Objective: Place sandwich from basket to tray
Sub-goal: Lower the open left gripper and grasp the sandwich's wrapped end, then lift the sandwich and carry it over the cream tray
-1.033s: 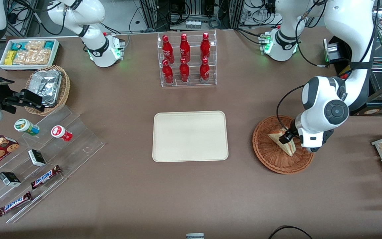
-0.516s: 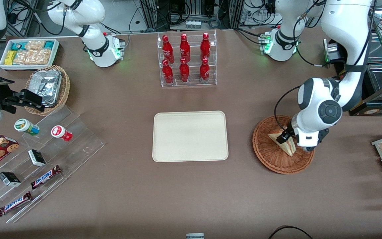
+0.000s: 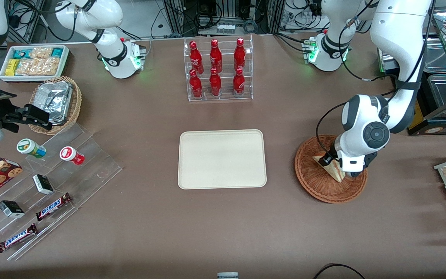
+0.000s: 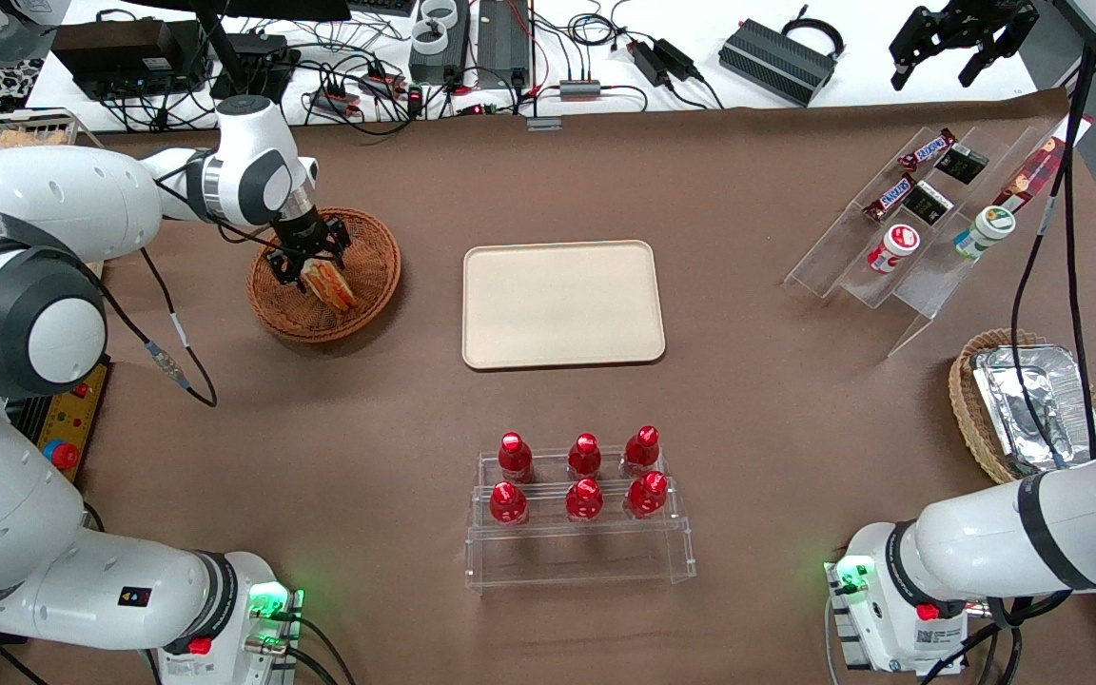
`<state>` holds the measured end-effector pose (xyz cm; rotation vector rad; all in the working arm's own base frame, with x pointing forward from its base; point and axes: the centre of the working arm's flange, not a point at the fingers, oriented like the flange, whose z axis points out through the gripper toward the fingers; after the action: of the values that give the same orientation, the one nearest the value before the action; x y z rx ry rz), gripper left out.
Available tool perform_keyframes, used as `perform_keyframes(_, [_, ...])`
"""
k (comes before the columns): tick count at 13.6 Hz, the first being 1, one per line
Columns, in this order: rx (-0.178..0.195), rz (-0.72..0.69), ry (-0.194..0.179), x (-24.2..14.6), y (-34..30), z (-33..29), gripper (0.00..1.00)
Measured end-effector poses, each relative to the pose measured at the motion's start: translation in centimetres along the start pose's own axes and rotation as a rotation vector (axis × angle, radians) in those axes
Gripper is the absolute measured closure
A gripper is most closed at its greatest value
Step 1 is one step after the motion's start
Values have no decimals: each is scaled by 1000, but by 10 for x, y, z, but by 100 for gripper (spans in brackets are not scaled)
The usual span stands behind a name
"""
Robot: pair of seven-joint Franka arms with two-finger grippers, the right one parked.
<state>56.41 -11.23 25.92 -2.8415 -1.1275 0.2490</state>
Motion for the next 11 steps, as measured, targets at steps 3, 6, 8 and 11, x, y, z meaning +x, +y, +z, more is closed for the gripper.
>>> perform_keyframes(3, [-1,-7,2,1,-1,-1,57])
perform_keyframes(6, [6,-7,-3,2,0,-14,79])
perform_keyframes(8, [25,-8,-15,4,1,-48,84])
perform_keyframes(11, [57,19,0,0,8,-113,86])
